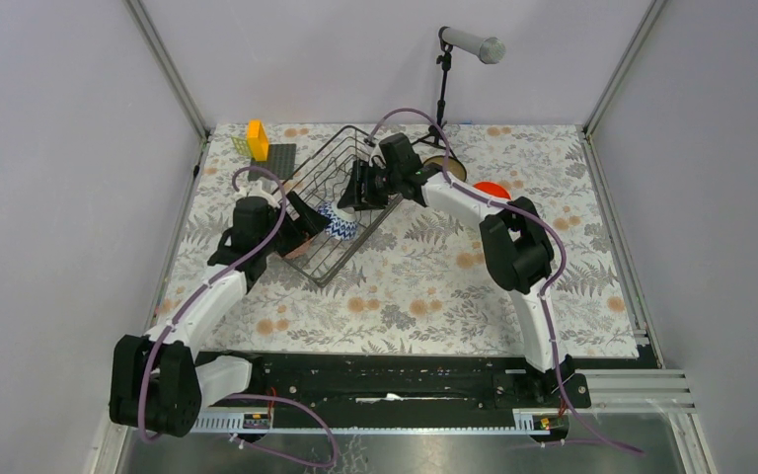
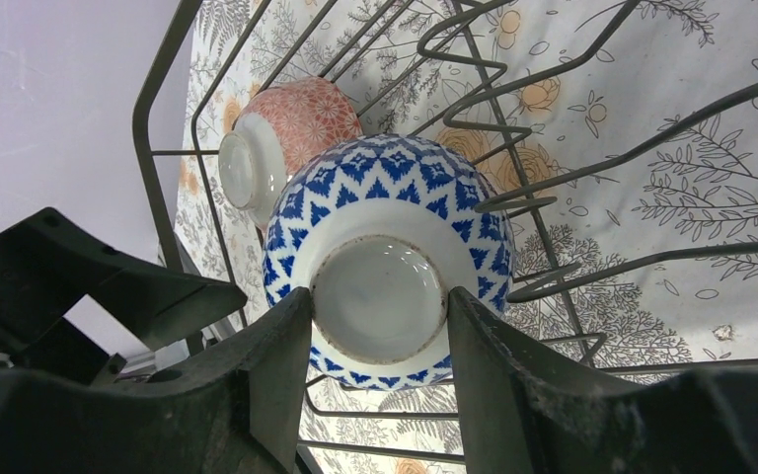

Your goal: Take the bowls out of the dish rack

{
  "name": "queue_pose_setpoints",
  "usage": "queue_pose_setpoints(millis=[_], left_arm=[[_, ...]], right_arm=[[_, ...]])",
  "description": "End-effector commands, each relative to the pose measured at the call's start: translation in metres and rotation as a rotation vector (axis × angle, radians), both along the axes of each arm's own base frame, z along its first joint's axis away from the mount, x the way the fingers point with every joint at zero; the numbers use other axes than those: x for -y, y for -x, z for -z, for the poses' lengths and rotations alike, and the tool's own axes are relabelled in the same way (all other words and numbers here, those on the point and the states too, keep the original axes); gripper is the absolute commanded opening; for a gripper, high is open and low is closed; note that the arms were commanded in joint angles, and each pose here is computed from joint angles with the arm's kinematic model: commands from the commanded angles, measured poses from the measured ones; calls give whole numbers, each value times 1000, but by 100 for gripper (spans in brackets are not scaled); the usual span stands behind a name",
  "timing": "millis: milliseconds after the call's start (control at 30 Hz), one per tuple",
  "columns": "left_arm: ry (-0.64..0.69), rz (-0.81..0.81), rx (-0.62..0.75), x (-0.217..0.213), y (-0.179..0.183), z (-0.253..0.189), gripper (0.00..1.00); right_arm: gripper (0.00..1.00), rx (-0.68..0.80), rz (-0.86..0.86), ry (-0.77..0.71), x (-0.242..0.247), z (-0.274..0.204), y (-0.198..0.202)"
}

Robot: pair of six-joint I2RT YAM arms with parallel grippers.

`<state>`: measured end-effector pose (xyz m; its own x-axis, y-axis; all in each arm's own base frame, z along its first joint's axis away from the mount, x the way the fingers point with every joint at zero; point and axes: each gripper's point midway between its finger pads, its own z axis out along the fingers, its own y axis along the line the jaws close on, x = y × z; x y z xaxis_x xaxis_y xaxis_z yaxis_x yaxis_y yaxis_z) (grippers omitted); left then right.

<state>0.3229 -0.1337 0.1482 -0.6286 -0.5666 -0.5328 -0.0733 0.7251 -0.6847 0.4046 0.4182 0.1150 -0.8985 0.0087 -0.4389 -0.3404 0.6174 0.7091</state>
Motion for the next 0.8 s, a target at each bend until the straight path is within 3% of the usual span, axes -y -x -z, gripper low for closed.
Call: queue_pose_setpoints(millis=[0,767], left_arm=[[57,9,107,6,-17,-19,88],[172,127,187,35,-41,-9,61]], right_arm=[[32,-23,-13,-46,0,-5,-2],[32,-50,-30,-90,-2,-7,-3]])
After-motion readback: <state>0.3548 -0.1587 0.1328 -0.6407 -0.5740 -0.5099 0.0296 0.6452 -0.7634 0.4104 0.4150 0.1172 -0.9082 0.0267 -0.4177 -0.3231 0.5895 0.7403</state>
